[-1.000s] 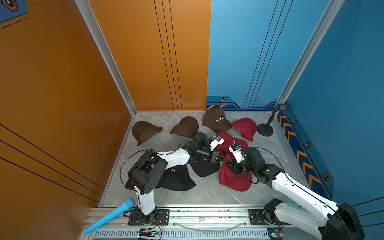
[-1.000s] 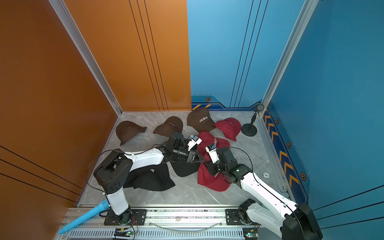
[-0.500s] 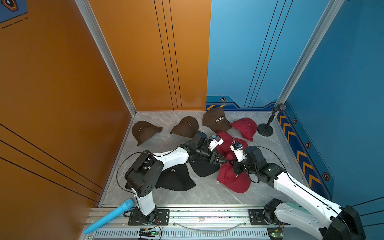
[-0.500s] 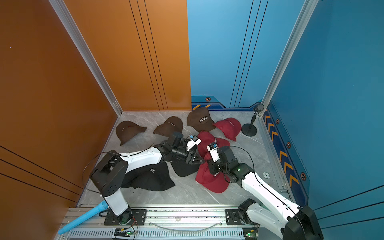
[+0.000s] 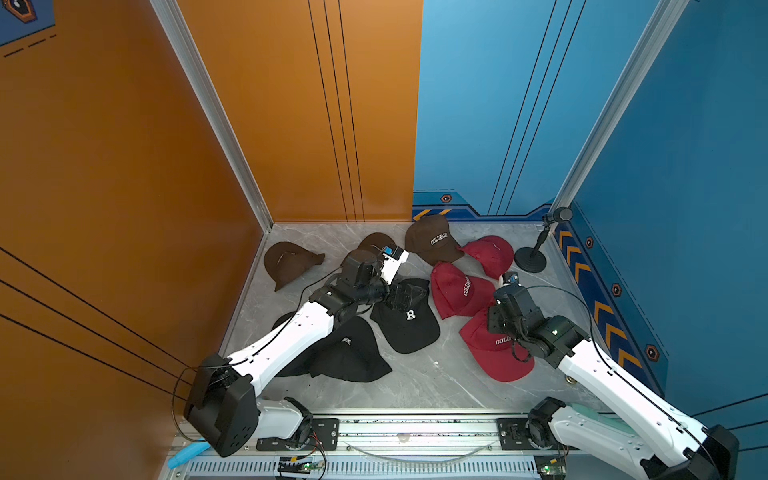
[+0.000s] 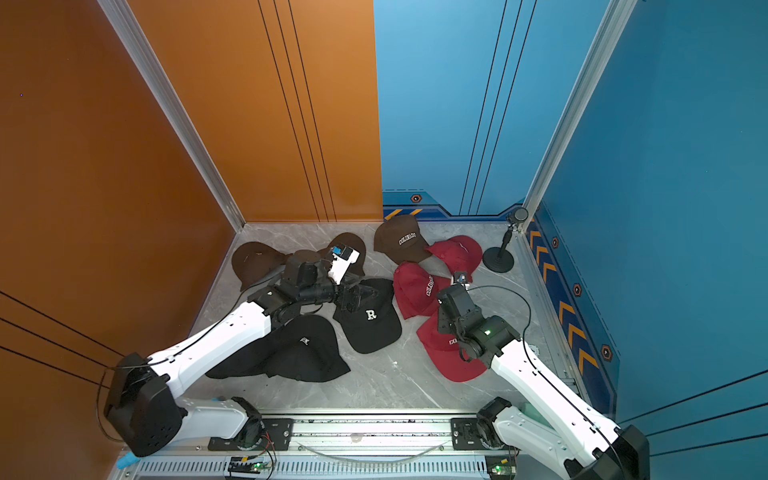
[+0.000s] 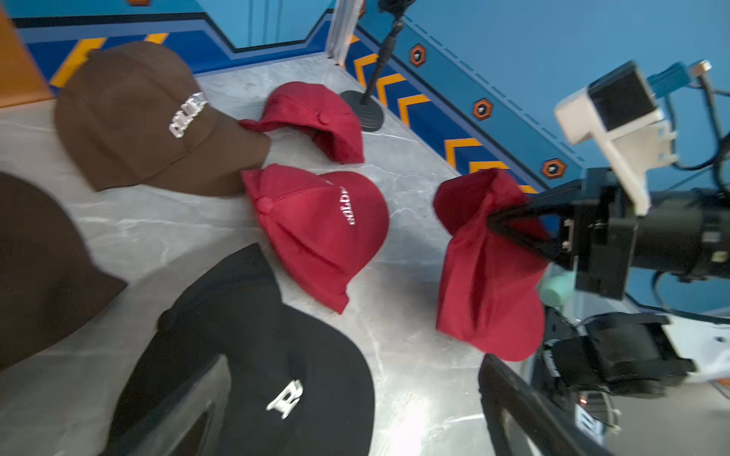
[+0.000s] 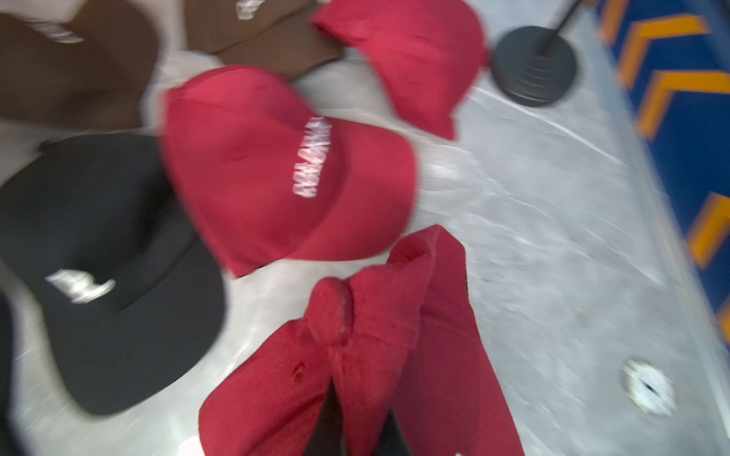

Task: Stack the baseball caps by color
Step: Place the baseball cap at the center of the board.

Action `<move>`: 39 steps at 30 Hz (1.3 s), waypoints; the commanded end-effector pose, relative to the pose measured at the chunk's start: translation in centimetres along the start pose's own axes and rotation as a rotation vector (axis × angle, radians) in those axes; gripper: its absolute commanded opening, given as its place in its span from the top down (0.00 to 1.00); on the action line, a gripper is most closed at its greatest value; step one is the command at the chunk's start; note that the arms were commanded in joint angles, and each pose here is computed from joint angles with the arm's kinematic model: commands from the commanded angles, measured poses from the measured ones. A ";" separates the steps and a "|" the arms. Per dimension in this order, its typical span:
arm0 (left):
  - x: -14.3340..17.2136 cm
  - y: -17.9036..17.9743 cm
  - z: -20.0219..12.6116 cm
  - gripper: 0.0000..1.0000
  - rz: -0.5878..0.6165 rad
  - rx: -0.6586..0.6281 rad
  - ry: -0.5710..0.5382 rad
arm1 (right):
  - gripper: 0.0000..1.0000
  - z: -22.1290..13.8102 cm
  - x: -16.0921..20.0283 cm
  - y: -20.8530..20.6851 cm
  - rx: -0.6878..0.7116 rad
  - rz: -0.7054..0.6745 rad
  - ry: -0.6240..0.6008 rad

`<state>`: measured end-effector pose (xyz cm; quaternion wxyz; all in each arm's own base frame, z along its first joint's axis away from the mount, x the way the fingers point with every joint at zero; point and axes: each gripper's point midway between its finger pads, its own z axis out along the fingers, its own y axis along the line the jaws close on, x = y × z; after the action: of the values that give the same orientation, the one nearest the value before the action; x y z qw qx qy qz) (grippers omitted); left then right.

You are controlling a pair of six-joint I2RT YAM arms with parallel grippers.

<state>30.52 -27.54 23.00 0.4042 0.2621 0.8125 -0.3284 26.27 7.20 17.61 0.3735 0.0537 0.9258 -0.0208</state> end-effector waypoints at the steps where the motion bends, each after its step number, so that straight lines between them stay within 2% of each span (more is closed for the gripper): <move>1: 2.5 3.8 -1.8 0.02 0.033 -0.243 0.021 | 1.00 0.9 0.8 -4.3 0.207 0.079 0.003; 3: 3.2 4.6 -3.1 0.03 0.037 -0.294 -0.004 | 1.00 2.1 1.0 -4.9 0.225 0.093 0.011; 7: 4.5 5.0 -4.5 0.02 0.022 -0.318 -0.020 | 1.00 3.6 1.2 -5.5 0.248 0.093 0.030; 18: 5.5 4.9 -3.7 0.02 0.002 -0.285 -0.008 | 1.00 6.4 1.9 -7.0 0.236 0.156 0.045; 25: 5.6 4.7 -3.1 0.02 -0.004 -0.264 -0.002 | 0.97 7.4 2.3 -6.5 0.205 0.133 0.071; 30: 5.8 4.6 -2.9 0.02 -0.006 -0.252 0.008 | 0.85 7.7 2.5 -6.7 0.218 0.129 0.072; 33: 5.9 4.5 -2.8 0.02 -0.004 -0.244 0.018 | 0.67 7.6 2.5 -6.9 0.224 0.127 0.075; 39: 5.8 4.4 -2.8 0.02 0.000 -0.243 0.018 | 0.45 6.5 1.7 -6.9 0.212 0.129 0.050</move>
<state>29.01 -21.42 17.59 0.4233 0.2117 0.8537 -0.2174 29.02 0.20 10.86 0.3350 0.1533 0.9250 -0.0929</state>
